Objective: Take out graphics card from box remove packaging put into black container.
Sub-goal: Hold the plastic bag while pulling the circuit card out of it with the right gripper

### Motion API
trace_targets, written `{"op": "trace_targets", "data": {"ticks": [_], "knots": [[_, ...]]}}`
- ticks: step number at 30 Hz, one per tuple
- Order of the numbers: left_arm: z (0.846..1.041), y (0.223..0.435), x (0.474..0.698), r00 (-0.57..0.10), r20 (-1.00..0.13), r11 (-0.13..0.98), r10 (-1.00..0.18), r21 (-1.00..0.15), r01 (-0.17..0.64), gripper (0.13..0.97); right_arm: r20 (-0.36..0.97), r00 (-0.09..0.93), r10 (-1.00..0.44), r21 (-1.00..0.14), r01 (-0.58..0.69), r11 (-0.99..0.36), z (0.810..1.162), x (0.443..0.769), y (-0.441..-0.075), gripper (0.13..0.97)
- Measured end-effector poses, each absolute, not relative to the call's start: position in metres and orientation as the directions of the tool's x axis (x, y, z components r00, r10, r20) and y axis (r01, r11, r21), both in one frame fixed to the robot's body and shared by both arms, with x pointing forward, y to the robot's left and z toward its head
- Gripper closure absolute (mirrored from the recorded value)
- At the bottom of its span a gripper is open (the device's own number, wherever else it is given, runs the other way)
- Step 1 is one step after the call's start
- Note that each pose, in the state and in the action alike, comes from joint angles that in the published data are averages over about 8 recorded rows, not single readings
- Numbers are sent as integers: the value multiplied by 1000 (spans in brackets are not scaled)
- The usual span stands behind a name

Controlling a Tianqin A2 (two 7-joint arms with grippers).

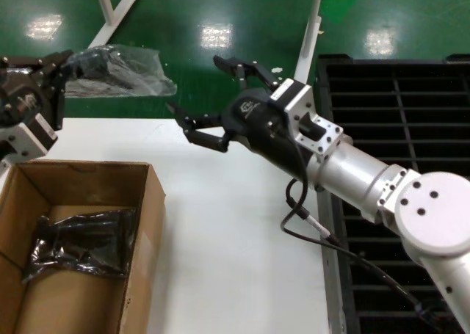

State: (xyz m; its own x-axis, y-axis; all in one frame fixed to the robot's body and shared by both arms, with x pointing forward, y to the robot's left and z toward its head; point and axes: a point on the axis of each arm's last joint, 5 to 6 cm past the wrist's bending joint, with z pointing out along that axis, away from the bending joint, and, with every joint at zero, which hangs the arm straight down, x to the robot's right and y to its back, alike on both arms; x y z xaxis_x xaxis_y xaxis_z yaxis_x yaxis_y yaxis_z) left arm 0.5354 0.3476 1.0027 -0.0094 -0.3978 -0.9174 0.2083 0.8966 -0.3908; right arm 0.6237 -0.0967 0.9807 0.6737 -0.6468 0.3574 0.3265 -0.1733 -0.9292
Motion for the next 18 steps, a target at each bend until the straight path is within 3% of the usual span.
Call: {"op": "trace_targets", "data": {"ticks": [5, 13, 18], "knots": [[1007, 353, 535, -10, -931, 910, -365, -359, 206, 955, 364, 667, -650, -926, 335, -175, 983, 632, -90, 408], [1013, 359, 535, -12, -944, 922, -330, -324, 212, 955, 358, 660, -660, -929, 322, -183, 980, 650, -75, 630], [1014, 359, 536, -17, -946, 923, -323, -319, 217, 955, 348, 666, -660, -934, 306, -185, 976, 661, -68, 651]]}}
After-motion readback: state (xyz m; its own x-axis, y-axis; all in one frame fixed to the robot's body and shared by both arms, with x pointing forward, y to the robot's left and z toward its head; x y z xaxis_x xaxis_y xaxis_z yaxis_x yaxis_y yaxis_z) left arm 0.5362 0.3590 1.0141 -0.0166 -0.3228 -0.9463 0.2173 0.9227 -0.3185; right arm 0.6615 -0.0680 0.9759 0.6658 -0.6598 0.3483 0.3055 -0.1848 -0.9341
